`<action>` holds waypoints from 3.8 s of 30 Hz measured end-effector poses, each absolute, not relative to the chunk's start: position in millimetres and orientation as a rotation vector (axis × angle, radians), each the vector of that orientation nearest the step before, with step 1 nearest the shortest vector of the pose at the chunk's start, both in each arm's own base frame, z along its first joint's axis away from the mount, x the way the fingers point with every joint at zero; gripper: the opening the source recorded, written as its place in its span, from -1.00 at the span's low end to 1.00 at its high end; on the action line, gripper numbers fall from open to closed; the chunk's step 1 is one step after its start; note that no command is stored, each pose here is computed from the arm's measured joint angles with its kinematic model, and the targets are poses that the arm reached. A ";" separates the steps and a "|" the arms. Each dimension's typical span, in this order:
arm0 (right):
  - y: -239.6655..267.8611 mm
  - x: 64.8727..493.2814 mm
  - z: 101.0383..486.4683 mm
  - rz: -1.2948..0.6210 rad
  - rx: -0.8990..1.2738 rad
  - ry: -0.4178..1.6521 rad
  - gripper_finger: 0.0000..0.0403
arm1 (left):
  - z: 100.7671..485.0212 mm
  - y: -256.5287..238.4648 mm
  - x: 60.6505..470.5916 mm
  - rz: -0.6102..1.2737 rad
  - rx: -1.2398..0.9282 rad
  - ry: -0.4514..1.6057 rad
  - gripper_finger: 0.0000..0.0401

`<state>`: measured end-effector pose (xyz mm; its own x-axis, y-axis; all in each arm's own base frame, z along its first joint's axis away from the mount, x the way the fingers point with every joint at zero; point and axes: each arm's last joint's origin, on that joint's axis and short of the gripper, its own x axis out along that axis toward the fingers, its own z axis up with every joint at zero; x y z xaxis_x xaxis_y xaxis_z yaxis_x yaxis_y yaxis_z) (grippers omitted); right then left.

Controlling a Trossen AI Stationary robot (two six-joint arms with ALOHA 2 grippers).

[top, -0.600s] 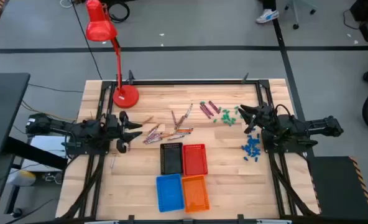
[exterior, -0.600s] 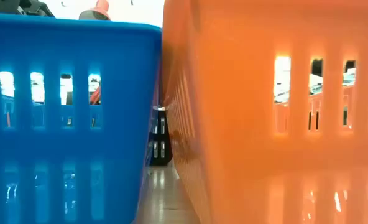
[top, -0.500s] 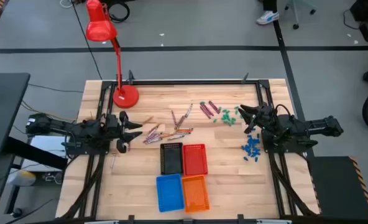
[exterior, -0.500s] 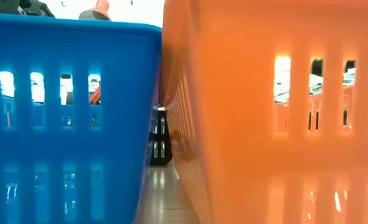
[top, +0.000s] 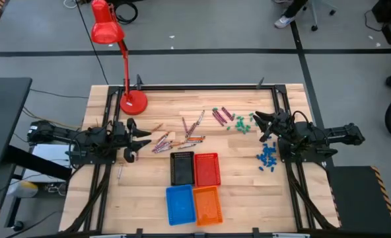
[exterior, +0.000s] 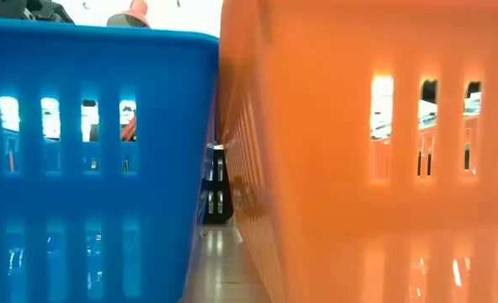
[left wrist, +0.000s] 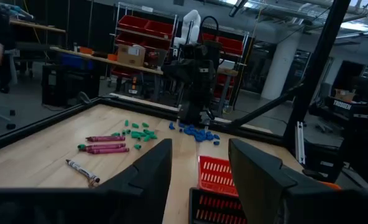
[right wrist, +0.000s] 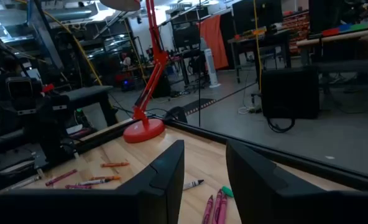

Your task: Sort crayons

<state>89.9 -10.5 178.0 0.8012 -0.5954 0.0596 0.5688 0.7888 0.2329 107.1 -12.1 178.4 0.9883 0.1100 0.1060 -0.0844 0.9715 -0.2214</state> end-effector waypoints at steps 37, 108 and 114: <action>-10.5 89.9 178.0 -0.629 0.208 -0.132 -0.39 | 178.4 -12.1 107.1 0.098 -0.218 -0.118 -0.14; -11.6 119.9 170.4 -0.594 0.323 -0.058 -0.40 | 214.6 14.6 136.3 0.409 -0.213 -0.184 -0.14; -16.8 141.9 169.9 -0.651 0.269 0.099 -0.40 | 222.5 20.5 156.4 0.451 -0.211 -0.089 -0.14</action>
